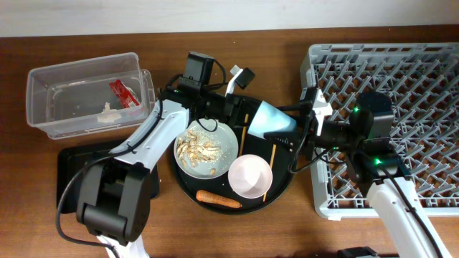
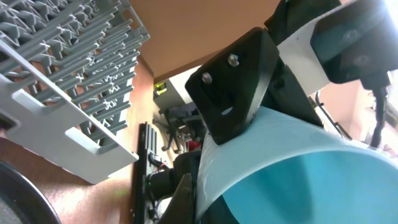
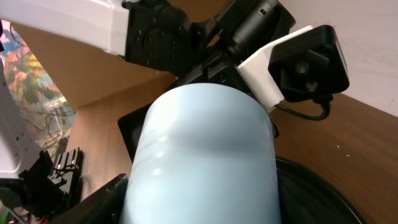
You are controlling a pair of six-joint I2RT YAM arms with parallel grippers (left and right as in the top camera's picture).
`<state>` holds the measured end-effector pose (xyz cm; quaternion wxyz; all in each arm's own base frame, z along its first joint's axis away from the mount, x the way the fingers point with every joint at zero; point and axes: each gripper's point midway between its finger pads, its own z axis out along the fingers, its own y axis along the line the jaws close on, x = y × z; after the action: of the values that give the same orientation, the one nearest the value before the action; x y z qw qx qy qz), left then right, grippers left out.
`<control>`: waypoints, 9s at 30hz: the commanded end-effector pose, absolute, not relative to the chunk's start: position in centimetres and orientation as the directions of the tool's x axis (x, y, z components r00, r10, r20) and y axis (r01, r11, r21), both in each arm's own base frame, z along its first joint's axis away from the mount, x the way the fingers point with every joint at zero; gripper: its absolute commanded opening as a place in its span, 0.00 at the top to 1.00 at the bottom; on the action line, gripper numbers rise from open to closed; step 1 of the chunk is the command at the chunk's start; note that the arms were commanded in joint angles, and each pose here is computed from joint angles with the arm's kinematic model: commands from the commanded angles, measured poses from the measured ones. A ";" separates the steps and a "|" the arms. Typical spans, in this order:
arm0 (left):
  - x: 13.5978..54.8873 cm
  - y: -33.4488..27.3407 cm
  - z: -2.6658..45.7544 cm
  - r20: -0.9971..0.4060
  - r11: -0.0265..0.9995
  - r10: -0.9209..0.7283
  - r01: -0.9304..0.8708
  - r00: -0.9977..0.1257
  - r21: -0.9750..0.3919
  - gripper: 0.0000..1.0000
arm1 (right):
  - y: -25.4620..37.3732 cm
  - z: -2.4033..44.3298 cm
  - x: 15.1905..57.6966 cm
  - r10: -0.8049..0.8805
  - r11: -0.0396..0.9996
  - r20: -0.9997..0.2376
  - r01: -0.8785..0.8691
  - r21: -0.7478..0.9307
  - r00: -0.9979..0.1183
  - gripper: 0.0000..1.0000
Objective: Sort waste into correct bins and load items into the dishwasher rack
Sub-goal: 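Hand the light-blue cup from the left gripper to the right gripper, then place the light-blue cup upside down in the dish rack with the right gripper, then grasp the white bowl with the right gripper and set it in the rack, then pick a chopstick with the right gripper and stand it in the rack, then pick the second chopstick with the right gripper and place it in the rack, then grasp the white plate rim with the left gripper and lift it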
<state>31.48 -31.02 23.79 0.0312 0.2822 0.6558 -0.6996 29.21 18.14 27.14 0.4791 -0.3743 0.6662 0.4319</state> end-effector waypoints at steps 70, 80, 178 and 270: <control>34.7 -5.0 16.8 -0.301 0.997 -0.062 -0.045 -0.952 -0.063 0.27 | 16.3 2.9 26.2 -0.366 0.907 0.187 -0.304 0.292 -0.912 0.50; 34.7 -5.0 16.8 -0.297 0.997 -0.062 -0.046 -0.953 -0.062 0.27 | 13.0 15.5 35.5 -0.275 0.943 -0.247 -0.311 0.120 -0.929 0.96; 34.7 -5.0 16.8 -0.300 0.997 -0.062 -0.044 -0.952 -0.067 0.01 | 8.6 17.8 34.9 0.040 0.982 -0.210 -0.001 0.191 -0.977 0.45; 35.9 -25.8 2.4 -0.310 0.983 0.180 0.183 -0.934 0.019 0.47 | -4.5 20.6 33.2 0.205 0.976 -0.225 0.181 0.124 -0.953 0.67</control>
<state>35.72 -25.95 2.44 0.1293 0.0833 0.9868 -0.0512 33.24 -4.74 20.65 0.1228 0.0930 0.9872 0.0417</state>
